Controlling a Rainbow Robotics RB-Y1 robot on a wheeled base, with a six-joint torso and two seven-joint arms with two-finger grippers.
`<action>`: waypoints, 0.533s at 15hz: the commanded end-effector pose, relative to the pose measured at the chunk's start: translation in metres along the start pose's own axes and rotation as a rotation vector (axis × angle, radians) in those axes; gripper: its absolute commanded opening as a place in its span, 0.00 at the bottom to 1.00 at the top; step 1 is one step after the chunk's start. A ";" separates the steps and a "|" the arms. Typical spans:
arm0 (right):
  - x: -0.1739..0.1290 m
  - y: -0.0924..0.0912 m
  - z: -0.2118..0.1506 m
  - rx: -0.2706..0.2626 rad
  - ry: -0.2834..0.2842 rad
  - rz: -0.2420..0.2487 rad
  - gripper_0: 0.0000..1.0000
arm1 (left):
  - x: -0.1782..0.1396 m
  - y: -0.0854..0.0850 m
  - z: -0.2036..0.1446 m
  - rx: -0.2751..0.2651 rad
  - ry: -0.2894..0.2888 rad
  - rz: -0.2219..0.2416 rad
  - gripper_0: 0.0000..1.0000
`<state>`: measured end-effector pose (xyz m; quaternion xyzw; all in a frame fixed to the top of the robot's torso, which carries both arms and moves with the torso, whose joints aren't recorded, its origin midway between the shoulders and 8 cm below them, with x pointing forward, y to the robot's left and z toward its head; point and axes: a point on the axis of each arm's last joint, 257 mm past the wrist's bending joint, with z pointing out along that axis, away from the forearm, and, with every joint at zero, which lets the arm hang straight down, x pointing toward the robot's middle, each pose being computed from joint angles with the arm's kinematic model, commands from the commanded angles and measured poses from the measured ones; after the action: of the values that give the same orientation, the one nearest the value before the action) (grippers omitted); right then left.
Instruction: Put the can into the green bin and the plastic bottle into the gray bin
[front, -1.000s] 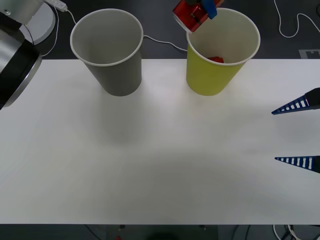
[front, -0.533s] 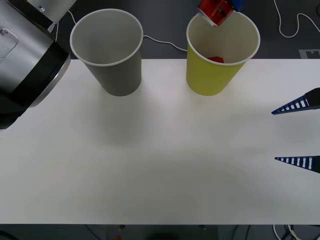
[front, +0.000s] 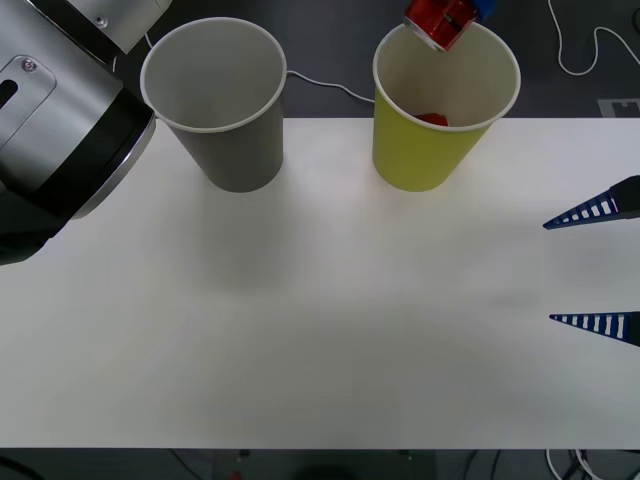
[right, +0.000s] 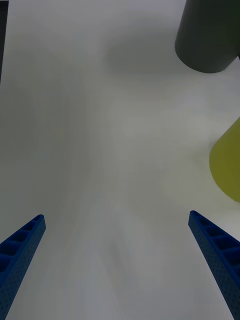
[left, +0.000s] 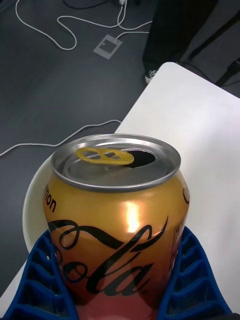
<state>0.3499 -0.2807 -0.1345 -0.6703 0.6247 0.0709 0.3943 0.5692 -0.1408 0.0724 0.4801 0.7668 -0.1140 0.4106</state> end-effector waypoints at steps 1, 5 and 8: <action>0.000 0.000 0.000 0.000 0.000 0.000 1.00 | -0.002 -0.001 0.000 0.003 -0.007 -0.002 0.10; 0.000 0.000 0.000 0.000 0.000 0.000 1.00 | -0.006 -0.002 0.000 0.006 -0.022 -0.004 1.00; 0.000 0.000 0.000 0.000 0.000 0.000 1.00 | -0.006 -0.002 -0.001 0.012 -0.023 -0.009 1.00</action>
<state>0.3499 -0.2807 -0.1345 -0.6703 0.6247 0.0709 0.3943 0.5686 -0.1454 0.0762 0.4782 0.7632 -0.1243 0.4165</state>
